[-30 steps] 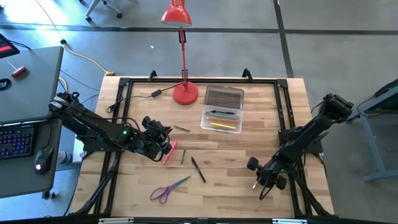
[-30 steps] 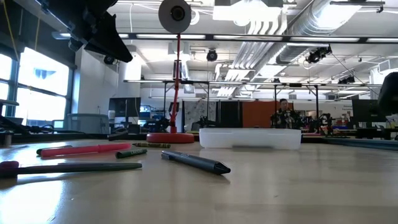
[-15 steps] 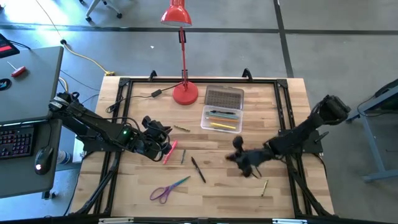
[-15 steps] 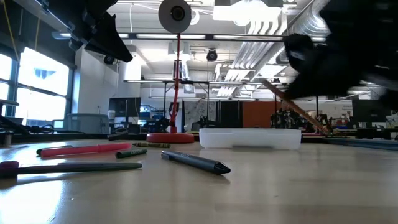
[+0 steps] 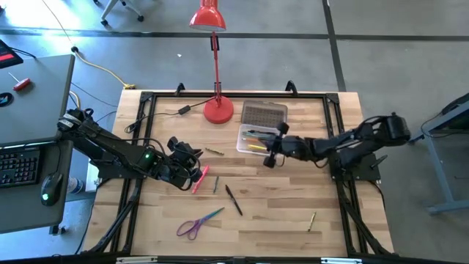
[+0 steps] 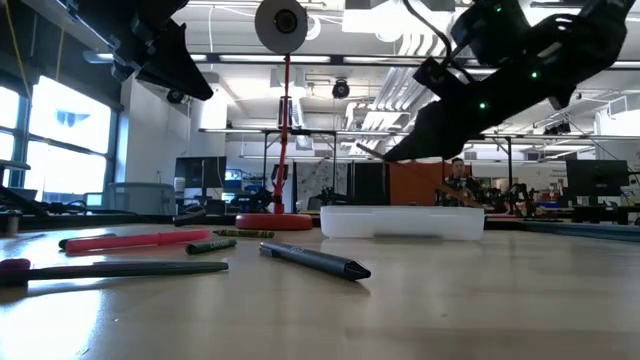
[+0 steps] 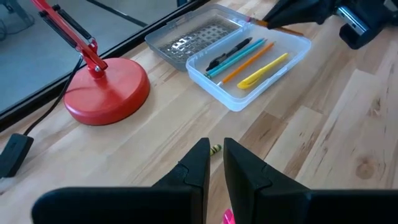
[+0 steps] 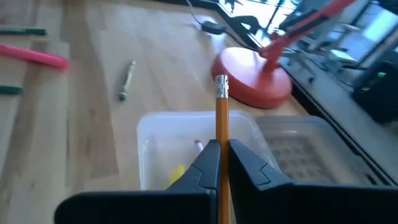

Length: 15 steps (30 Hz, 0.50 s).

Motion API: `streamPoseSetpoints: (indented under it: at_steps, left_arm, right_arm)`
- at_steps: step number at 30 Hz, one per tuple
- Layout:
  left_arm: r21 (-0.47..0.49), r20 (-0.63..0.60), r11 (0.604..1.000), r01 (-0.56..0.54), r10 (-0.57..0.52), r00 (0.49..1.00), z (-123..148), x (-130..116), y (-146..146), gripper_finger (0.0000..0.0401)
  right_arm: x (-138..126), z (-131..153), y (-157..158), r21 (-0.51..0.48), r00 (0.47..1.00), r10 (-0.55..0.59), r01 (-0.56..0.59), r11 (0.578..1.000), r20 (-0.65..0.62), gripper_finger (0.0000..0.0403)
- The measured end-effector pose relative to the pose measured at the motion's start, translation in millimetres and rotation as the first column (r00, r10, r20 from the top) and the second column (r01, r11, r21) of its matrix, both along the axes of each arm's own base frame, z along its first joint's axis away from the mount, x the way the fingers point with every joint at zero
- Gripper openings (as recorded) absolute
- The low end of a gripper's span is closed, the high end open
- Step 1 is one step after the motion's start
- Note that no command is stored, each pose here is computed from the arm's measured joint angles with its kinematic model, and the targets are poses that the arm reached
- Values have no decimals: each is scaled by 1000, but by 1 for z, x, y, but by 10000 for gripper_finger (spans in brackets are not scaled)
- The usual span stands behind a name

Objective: Pick & place school supplies into a supply box
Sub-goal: Put the orange pencil into the black supply box

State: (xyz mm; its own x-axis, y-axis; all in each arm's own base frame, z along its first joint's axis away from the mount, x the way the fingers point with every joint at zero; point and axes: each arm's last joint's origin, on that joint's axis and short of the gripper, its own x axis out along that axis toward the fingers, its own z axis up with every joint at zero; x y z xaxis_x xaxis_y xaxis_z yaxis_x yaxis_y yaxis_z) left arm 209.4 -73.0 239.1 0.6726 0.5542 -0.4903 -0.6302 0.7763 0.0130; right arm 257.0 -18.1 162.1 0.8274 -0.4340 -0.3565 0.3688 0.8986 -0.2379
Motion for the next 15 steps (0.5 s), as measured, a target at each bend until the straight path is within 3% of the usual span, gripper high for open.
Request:
streamPoseSetpoints:
  at_steps: [5, 11, 15]
  left_arm:
    - [2, 1, 1000, -1, 1, 1000, 0, 0, 0, 79]
    - [2, 1, 1000, -1, 1, 1000, 0, 0, 0, 79]
    - [2, 1, 1000, -1, 1, 1000, 0, 0, 0, 79]
  right_arm:
    - [3, -1, -10, -49, 1000, 11, -11, 999, 7, 1]
    - [7, -20, -18, 68, 997, 75, -73, 995, -36, 1]
    - [9, -33, -19, 37, 989, 103, -99, 994, -108, 9]
